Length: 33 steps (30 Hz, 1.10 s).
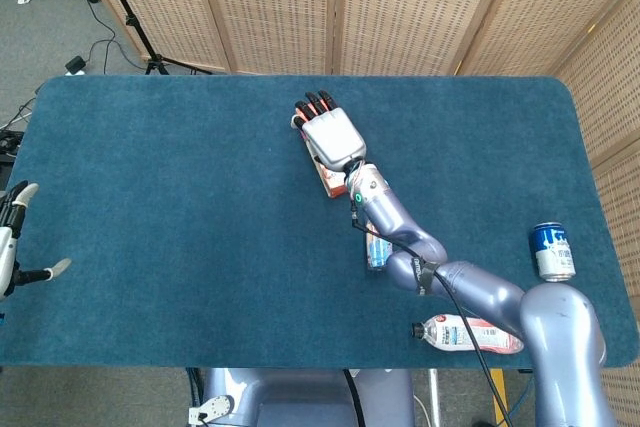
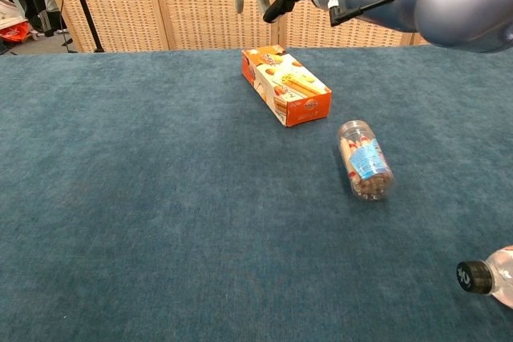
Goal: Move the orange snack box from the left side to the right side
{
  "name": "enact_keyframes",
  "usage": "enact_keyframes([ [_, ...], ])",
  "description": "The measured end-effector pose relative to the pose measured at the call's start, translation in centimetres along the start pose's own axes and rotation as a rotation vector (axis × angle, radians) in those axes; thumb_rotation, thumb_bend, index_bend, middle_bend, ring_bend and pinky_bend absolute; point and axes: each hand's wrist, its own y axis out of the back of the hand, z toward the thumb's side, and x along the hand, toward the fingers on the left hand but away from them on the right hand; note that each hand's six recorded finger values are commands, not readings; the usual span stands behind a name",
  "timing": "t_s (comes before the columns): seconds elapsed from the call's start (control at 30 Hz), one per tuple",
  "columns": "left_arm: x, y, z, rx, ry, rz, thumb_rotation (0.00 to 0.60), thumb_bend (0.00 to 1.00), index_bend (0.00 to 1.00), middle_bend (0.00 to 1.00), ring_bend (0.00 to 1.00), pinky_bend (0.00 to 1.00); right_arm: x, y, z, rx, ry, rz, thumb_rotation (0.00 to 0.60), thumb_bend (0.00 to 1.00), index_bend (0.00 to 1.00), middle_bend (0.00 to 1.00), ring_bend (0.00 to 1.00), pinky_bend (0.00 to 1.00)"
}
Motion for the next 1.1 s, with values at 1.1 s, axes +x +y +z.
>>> enact_keyframes([
  [1.1,0.7,-0.4,-0.3,0.006,0.031,-0.009,0.600,0.00,0.00,0.00,0.00,0.00,-1.8,-11.0,0.3,0.251,-0.025,0.338,0.600,1.00,0.34,0.22,0.09,0.19],
])
